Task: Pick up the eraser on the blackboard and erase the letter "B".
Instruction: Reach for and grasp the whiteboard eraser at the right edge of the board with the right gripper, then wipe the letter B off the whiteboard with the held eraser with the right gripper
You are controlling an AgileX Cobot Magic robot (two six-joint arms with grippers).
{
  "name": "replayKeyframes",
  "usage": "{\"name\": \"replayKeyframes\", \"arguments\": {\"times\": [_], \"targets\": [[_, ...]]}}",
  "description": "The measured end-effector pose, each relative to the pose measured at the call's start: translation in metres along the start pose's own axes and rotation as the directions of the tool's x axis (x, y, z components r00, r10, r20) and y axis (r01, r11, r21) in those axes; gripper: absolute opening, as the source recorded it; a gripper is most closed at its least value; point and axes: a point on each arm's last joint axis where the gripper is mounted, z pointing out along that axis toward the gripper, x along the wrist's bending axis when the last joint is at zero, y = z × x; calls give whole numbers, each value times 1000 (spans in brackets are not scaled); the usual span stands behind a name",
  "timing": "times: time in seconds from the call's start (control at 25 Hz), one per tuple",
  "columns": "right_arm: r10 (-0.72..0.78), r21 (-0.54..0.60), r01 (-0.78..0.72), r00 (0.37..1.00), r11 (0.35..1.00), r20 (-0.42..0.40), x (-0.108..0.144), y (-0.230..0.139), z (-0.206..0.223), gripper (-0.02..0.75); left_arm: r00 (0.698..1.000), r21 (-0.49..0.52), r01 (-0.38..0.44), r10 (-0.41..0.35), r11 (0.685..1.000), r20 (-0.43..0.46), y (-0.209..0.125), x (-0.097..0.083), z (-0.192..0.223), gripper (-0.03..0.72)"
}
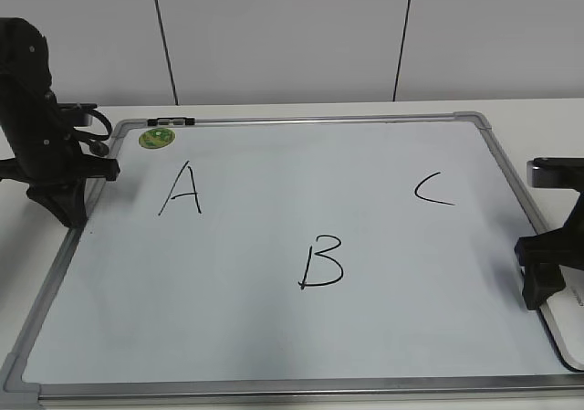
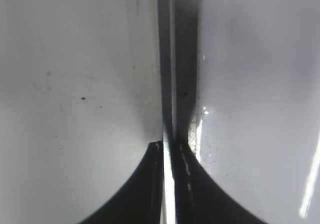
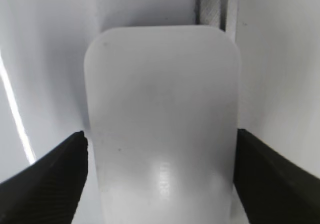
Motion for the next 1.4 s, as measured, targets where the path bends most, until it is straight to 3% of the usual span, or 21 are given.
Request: {"name": "replayKeyframes", "arguments": {"times": [0.12,0.4,1.12,1.4], "targets": [[0,2,0,1000,1000,0,0,0,1,655,1000,0,0,0,1000,0,0,0,0,20],[2,5,-2,1000,1000,0,-1,0,1,541,1000,0,0,0,1000,0,0,0,0,20],[18,24,-18,1000,1000,-16,1,2,-1,531,1000,0,0,0,1000,0,0,0,0,20],[-55,-7,55,997,998,-46,32,23,-32,531,1000,0,0,0,1000,0,0,0,0,20]]}}
